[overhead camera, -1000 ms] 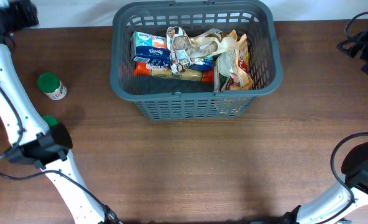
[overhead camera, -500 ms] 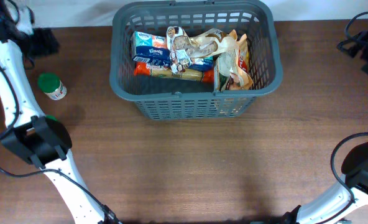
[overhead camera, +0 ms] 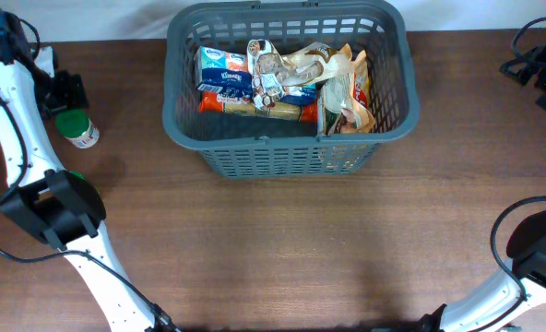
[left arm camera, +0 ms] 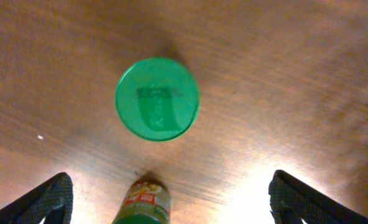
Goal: Pack container
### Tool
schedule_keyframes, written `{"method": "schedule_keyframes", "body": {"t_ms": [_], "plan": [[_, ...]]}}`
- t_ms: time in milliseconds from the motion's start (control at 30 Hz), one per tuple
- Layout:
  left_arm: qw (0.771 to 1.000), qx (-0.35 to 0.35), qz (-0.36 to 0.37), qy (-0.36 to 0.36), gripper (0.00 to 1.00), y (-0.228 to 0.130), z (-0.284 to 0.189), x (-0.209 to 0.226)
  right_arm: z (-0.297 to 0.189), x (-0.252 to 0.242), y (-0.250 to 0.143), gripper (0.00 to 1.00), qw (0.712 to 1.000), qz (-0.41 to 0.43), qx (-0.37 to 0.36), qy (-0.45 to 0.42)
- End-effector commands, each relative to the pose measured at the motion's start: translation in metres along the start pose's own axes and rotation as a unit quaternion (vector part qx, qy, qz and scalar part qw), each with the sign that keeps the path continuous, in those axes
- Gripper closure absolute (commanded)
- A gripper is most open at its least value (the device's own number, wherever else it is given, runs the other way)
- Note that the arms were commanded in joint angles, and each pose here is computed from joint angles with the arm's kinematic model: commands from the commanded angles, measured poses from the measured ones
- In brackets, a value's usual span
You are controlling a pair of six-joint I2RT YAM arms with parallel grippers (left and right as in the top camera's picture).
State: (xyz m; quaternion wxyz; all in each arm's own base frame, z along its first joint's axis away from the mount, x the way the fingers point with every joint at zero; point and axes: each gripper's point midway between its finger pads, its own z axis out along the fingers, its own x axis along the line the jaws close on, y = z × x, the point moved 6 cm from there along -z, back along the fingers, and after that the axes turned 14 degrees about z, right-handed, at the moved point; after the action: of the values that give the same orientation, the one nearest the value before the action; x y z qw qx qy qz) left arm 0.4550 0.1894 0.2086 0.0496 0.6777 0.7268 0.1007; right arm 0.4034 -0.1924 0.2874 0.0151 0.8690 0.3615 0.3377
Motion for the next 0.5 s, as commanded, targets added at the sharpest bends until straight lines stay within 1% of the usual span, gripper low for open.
{"method": "schedule_keyframes", "body": {"t_ms": [0, 233, 467], "plan": [[0.999, 0.038, -0.025, 0.0, 0.18, -0.01, 0.028, 0.016, 0.002, 0.001, -0.001, 0.01, 1.0, -0.003, 0.002, 0.001], [0.996, 0.058, -0.049, -0.048, 0.19, -0.017, 0.073, 0.028, 0.002, 0.001, -0.001, 0.01, 1.0, -0.003, 0.002, 0.001], [0.995, 0.072, -0.041, -0.054, 0.19, -0.018, 0.099, 0.028, 0.002, 0.001, -0.001, 0.01, 1.0, -0.003, 0.002, 0.001]]}}
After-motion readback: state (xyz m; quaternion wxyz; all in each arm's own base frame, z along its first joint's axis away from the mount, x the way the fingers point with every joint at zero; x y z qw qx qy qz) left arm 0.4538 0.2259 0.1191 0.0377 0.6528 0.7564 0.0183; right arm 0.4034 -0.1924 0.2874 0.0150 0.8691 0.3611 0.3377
